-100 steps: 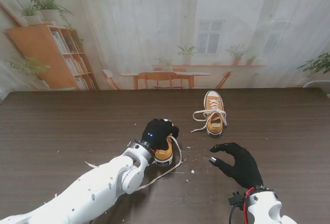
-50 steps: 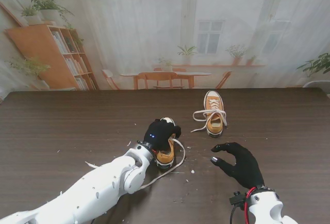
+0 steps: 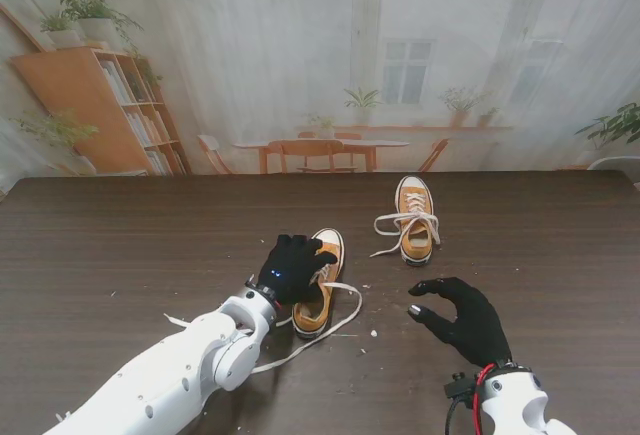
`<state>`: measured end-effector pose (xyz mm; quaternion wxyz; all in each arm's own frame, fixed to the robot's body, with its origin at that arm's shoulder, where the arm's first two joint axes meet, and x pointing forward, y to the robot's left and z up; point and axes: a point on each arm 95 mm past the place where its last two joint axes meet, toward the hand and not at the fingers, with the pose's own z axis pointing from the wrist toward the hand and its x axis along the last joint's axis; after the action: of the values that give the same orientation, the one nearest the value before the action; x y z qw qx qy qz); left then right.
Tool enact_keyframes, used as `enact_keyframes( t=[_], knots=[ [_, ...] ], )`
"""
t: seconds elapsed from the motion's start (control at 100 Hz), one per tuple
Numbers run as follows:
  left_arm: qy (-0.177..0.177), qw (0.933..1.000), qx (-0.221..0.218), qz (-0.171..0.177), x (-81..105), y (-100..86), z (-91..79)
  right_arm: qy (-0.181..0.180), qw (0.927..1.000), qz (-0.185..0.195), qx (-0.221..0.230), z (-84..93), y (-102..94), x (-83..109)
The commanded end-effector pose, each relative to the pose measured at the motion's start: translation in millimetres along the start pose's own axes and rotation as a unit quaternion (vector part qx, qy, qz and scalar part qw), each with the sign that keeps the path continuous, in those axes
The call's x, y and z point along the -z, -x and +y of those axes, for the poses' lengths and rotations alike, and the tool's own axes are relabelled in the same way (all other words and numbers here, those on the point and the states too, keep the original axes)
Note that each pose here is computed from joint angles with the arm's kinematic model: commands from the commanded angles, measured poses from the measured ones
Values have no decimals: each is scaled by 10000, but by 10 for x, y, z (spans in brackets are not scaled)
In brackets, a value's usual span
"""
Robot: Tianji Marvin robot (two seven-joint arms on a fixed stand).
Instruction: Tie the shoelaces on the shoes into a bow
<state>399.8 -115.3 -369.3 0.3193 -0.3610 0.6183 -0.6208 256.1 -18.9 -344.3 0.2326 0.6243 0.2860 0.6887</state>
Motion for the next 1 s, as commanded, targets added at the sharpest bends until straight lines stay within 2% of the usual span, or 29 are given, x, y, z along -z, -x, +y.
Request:
enact_keyframes(
  t=[0.0,0.1,0.25,0.35,0.45,0.57,0.71,0.85,0.99],
  knots=[
    [32,10000,11,25,35,-52,-23,-70,10000,40,-19,-14,-25,20],
    [135,9999,-16,-56,83,-82,-67,-73,9999,70,-26,-15,-38,31],
    [506,9985,52,-193,151,-136,-144,-47,9999,87,-43,-9,-44,42],
    [588,9980,73,-218,189,-156,-202,-28,9999,86,-49,-5,-44,46],
    [526,9983,81,-237,236,-170,-273,-18,9999,91,-51,-3,-43,48],
    [207,9989,304,-288,349,-196,-402,-35,9999,95,-37,-17,-43,46],
    [-504,9971,511,-257,576,-196,-594,-83,9999,67,72,-59,-39,12],
    [-1075,9912,758,162,852,-51,-693,-164,9993,30,344,-131,-38,-48],
    [-1444,9846,972,178,1074,170,-639,-229,9972,26,707,-220,-54,-118]
  ],
)
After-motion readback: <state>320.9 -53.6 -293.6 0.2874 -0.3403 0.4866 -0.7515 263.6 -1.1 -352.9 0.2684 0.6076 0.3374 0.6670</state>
